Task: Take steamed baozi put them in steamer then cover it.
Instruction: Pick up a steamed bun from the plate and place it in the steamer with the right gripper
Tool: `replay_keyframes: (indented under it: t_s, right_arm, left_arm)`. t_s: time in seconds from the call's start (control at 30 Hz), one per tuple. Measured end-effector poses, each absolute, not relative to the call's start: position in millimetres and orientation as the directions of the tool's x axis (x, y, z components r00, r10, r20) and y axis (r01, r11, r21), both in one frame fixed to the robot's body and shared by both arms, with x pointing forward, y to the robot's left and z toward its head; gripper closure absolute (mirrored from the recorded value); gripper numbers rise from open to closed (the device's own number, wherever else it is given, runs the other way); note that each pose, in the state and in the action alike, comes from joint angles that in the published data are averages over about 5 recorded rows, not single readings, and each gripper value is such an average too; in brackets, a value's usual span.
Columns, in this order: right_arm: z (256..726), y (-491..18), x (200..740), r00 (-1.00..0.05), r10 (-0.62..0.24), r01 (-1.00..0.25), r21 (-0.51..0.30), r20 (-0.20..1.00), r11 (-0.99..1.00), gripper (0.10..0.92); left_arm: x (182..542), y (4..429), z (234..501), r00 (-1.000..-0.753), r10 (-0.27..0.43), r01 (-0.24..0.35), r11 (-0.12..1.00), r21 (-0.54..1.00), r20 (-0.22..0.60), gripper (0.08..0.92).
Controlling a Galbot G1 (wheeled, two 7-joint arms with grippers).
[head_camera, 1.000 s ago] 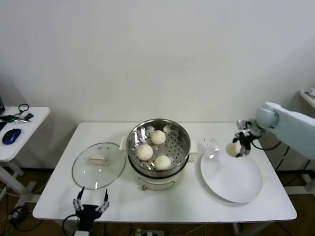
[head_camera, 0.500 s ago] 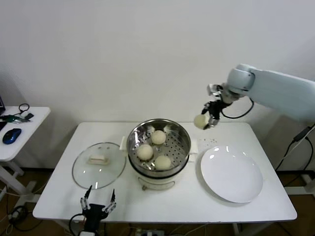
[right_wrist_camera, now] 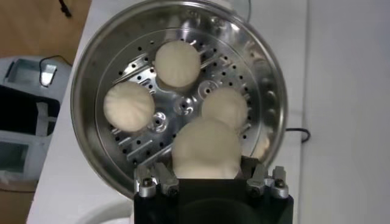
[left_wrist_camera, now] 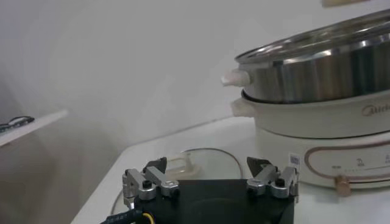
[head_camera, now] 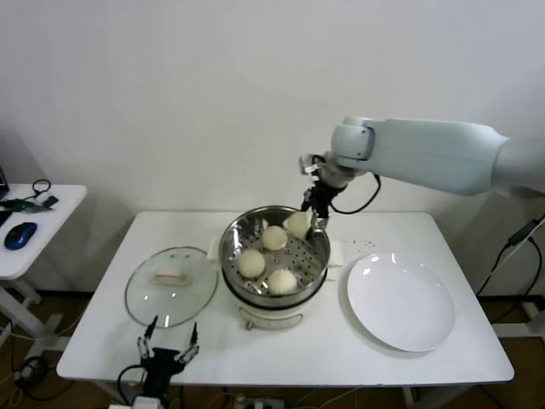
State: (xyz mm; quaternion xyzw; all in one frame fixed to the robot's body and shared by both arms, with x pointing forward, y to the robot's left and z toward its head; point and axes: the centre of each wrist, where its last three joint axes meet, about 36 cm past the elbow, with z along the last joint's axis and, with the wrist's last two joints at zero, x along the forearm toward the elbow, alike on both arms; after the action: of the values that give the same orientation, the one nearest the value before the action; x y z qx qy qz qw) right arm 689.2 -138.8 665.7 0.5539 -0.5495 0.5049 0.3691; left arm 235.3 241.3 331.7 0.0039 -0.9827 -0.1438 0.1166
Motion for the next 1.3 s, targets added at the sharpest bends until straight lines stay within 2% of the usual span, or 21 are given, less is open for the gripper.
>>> replay_keyframes:
  t_s: [0.73,0.87,1.03,1.3]
  right_arm:
    - [590.6,-114.9,682.2,-0.075,-0.131,-0.983,-0.096,0.988,-0.158,0.302]
    - [585.1,-114.9,681.9,-0.074,-0.128,-0.983,-0.093,0.989,-0.155,0.292]
    - [583.4,-115.0,682.1,-0.077,-0.134,-0.985,-0.096,0.988,-0.145,0.213]
    - [594.0,-118.4,680.3,-0.07,-0.161,-0.986,-0.093,0.984,-0.138,0.199]
  left_arm:
    - [244.0,245.8,334.0,-0.977,-0.042,0.018,0.961,0.276,0.211,0.177]
    - [244.3,245.6,332.9,-0.976,-0.041,0.019,0.961,0.275,0.213,0.177]
    - [246.0,245.1,333.5,-0.977,-0.042,0.017,0.962,0.273,0.21,0.177]
    - [249.5,244.6,335.5,-0.978,-0.043,0.014,0.962,0.272,0.203,0.177]
